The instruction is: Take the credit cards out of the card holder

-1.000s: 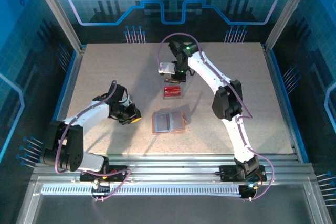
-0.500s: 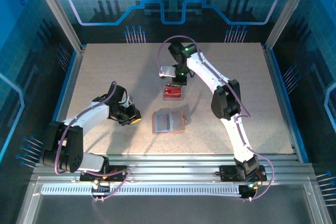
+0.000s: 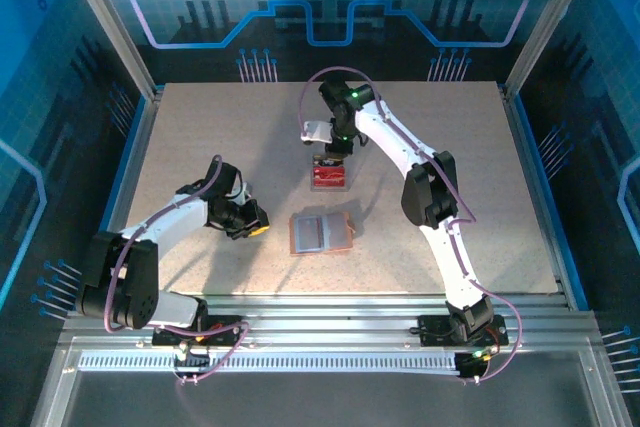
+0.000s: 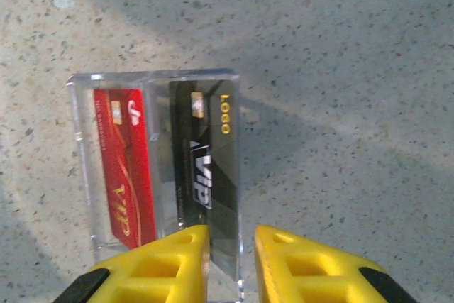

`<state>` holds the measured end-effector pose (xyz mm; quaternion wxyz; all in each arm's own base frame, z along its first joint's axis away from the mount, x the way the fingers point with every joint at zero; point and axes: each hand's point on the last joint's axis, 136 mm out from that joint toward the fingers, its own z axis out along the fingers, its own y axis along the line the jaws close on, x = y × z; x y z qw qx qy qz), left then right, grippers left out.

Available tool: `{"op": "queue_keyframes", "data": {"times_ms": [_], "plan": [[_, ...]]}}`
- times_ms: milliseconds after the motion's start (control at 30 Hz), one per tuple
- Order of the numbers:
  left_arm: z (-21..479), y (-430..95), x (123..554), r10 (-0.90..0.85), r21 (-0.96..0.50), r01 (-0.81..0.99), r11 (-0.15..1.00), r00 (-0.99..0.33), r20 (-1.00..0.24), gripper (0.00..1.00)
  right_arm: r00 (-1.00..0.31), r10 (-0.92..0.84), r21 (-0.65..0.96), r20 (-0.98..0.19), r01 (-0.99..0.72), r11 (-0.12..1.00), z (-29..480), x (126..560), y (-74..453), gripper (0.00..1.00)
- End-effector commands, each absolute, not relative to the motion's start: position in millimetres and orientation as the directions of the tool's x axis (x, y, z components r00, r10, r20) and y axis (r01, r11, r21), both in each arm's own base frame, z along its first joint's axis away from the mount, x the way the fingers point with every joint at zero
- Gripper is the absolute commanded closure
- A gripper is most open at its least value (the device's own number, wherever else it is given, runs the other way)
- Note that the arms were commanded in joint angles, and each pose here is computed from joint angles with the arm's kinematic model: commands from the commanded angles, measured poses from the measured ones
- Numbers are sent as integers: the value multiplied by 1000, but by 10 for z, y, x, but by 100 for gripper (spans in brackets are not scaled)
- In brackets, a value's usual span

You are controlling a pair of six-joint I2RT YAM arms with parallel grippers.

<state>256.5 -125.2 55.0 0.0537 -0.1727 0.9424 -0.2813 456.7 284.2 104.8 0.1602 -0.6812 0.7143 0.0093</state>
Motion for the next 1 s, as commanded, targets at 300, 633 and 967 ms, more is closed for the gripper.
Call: {"op": "queue_keyframes", "data": {"times_ms": [300,633,967], "plan": [[723,-1392,2621,-339,-636,-258,727,-941,-6,85,-182,-871,-236,-456,-919,315,1742,4430,3039,64],[624,-1640,2641,-299,-679,-224,699,-954,8,86,-590,-483,146,-647,-718,681,1971,3869,3103,67],[403,-1939,2567,-246,-675,-213,707,-968,47,90,-933,-115,590,-340,-307,747,1408,3092,3154,80]]}}
